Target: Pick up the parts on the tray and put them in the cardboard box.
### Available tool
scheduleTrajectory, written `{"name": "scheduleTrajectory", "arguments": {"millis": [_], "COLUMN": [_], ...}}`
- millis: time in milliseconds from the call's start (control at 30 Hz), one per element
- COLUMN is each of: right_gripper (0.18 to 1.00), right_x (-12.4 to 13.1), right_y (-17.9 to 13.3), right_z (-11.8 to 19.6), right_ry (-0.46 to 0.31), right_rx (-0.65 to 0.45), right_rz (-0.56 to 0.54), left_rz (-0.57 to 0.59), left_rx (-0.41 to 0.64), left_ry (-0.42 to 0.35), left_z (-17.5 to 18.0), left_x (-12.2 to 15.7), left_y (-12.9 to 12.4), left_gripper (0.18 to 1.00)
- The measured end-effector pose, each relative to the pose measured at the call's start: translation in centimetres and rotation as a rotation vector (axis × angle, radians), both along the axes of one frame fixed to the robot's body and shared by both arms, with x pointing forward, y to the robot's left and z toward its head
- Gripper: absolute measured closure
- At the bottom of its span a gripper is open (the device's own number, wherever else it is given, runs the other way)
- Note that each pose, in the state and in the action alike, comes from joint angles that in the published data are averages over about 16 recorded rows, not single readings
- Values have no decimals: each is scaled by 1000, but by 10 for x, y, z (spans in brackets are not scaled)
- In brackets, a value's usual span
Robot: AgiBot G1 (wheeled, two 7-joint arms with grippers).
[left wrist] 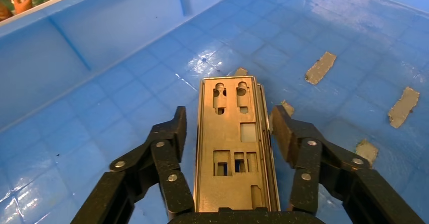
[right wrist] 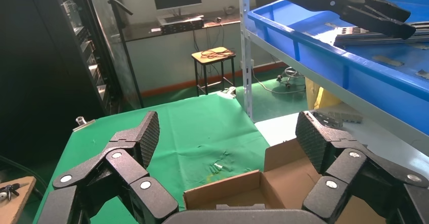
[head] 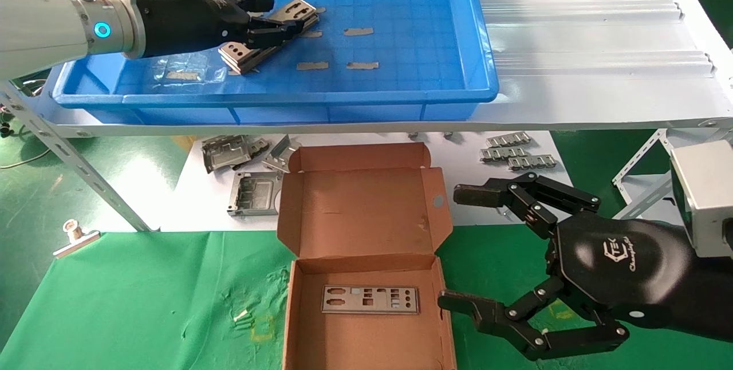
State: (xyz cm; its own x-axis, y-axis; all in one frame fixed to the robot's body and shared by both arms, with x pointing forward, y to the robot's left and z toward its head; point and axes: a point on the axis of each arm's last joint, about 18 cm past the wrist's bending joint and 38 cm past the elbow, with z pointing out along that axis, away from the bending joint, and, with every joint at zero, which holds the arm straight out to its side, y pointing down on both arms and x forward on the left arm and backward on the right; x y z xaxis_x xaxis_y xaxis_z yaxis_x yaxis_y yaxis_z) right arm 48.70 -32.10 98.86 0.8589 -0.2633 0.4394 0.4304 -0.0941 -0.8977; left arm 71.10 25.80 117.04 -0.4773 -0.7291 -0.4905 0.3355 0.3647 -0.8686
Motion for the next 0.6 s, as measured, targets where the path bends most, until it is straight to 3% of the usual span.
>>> {"name": "scheduleTrajectory", "arguments": {"millis": [367, 600], "right_gripper": [178, 178], "right_x": [0, 0], "right_y": [0, 0], "right_z": [0, 0], "right_ry": [0, 0], "right_rx": [0, 0], "right_rz": [0, 0], "left_rz": [-13, -11], "left_rx": [-16, -28], "left_ry": [7, 11], "left_z": [0, -1], "left_x": [-1, -1], "left_y": [0, 1], "left_gripper": [505, 545]}}
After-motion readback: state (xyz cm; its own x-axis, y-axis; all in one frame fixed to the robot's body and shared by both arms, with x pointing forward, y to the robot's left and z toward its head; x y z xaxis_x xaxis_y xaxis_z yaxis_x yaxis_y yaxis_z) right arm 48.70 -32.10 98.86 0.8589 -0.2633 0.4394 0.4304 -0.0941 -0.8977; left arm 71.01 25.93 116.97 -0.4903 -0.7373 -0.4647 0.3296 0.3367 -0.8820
